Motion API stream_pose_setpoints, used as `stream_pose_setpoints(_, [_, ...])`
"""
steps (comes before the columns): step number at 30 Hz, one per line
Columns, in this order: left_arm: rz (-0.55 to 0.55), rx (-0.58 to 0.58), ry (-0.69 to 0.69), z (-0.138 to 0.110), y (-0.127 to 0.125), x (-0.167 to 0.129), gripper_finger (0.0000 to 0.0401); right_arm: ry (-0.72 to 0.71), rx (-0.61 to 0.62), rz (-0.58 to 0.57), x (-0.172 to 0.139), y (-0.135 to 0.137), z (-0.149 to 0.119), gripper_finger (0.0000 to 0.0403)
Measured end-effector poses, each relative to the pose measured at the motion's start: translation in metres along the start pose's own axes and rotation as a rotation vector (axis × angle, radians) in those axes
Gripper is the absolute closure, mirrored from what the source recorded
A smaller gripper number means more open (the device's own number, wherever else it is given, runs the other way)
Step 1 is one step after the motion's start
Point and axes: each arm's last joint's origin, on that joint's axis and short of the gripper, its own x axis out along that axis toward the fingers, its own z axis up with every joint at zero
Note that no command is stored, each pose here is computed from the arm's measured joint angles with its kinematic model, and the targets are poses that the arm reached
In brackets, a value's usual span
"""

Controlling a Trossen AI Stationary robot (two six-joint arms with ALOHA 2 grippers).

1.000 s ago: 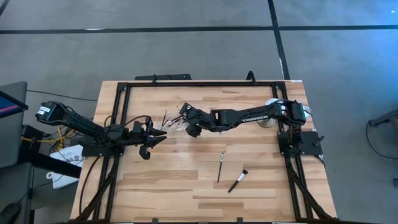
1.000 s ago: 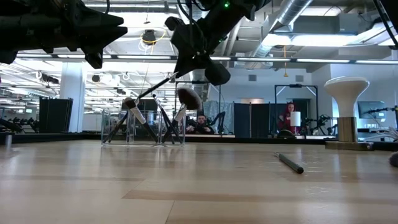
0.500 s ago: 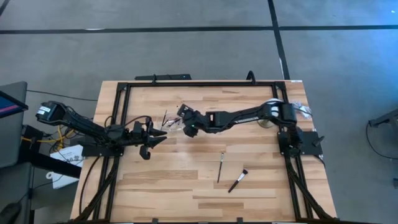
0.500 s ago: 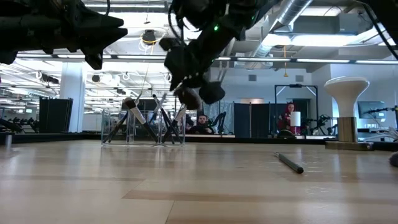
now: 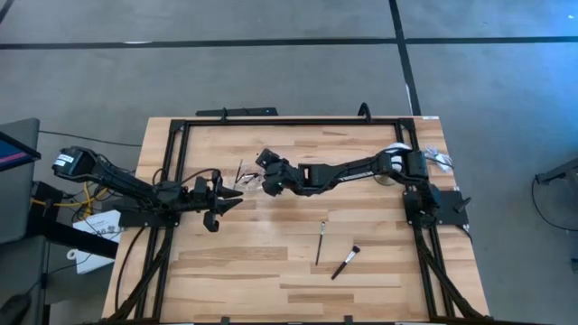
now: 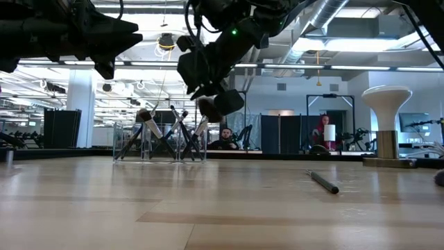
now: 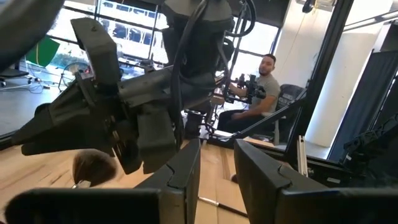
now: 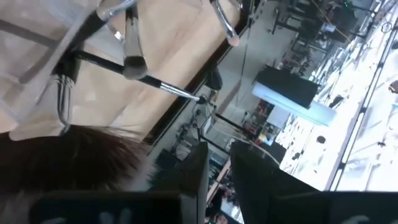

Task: Put items in baskets/containers
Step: Put the eyeshadow brush into the transparent organizer

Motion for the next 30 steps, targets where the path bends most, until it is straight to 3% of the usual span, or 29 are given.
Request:
stream_pose_setpoints(10, [0.0, 0.0, 0.0, 0.0, 0.0, 0.0, 0.0306, 0.002, 0.06, -0.042, -0.024, -0.017, -0.006, 0.0342])
stream_pose_setpoints(17, [0.0, 0.0, 0.0, 0.0, 0.0, 0.0, 0.0306, -0.067, 0.412, 0.009, -0.083, -0.044, -0.045, 0.0342])
stream_pose_setpoints(22, [0.0, 0.0, 0.0, 0.0, 0.0, 0.0, 0.0306, -0.27, 0.721, 0.216, -0.122, -0.049, -0.077, 0.0342])
stream_pose_setpoints(30, [0.0, 0.001, 0.0, 0.0, 0.0, 0.0, 0.0306, -0.376, 0.885, 0.316, -0.159, -0.054, -0.105, 0.0342])
